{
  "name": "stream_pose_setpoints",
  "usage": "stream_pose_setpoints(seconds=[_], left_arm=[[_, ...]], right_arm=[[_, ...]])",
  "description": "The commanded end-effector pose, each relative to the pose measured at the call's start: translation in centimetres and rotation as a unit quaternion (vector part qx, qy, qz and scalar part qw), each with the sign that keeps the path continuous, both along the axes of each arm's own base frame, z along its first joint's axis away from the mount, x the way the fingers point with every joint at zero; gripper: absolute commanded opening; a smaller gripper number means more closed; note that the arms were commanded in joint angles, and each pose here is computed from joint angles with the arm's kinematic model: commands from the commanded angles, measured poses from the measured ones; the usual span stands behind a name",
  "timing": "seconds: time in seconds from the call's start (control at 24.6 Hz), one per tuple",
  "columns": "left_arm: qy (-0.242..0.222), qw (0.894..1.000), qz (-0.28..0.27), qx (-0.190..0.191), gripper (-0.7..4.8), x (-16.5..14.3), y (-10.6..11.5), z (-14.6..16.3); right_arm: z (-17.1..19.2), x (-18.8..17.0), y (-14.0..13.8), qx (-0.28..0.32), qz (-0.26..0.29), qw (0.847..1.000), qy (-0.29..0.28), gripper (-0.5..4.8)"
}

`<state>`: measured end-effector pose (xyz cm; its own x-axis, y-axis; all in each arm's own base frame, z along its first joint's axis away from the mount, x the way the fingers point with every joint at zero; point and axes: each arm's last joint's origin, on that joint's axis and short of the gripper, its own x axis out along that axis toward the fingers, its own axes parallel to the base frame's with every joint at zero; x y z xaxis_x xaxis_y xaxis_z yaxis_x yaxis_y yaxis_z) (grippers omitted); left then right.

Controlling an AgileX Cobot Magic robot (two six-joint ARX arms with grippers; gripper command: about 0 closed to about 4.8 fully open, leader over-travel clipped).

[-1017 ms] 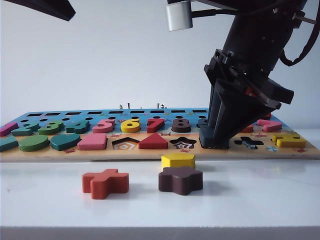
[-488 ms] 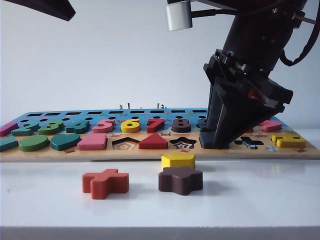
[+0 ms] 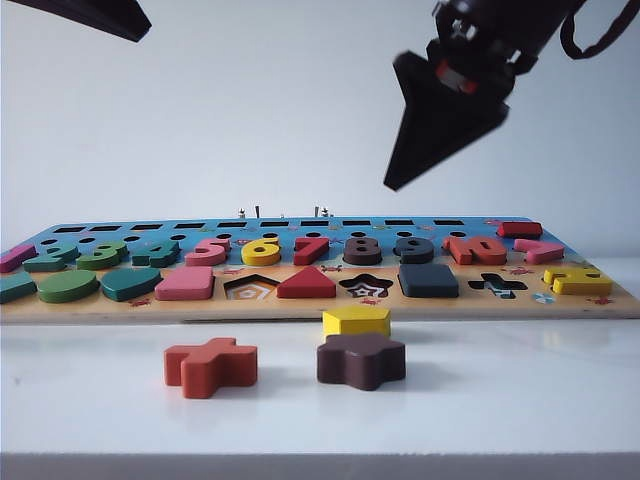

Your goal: Insert the cube into the slot.

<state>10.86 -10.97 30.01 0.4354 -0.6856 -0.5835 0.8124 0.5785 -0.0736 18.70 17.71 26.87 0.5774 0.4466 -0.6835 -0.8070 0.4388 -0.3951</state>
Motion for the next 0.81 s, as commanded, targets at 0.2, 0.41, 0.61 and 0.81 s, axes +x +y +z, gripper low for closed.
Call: stream_pose_setpoints(seconds=[0.2, 0.41, 0.61, 0.81], left_arm=[[-0.006, 1.000, -0.002, -0.007, 0.20, 0.0, -0.1, 0.2], [-0.008, 1.000, -0.002, -0.009, 0.20, -0.1, 0.0, 0.3], [-0.015, 1.000, -0.002, -0.015, 0.20, -0.2, 0.2, 0.5], [-0.019, 1.000, -0.002, -0.018, 0.20, -0.5, 0.4, -0.1]], right_arm=[[4.1, -0.7, -1.2, 0.179, -0.078, 0.980, -0.037, 2.93], [4.7, -0.3, -3.6, 0.221, -0.140, 0.964, -0.042, 2.93], [3.7, -0.8, -6.4, 0.282, -0.181, 0.941, -0.043, 2.93], [2.5, -2.5, -9.1, 0.310, -0.187, 0.930, -0.065, 2.93]])
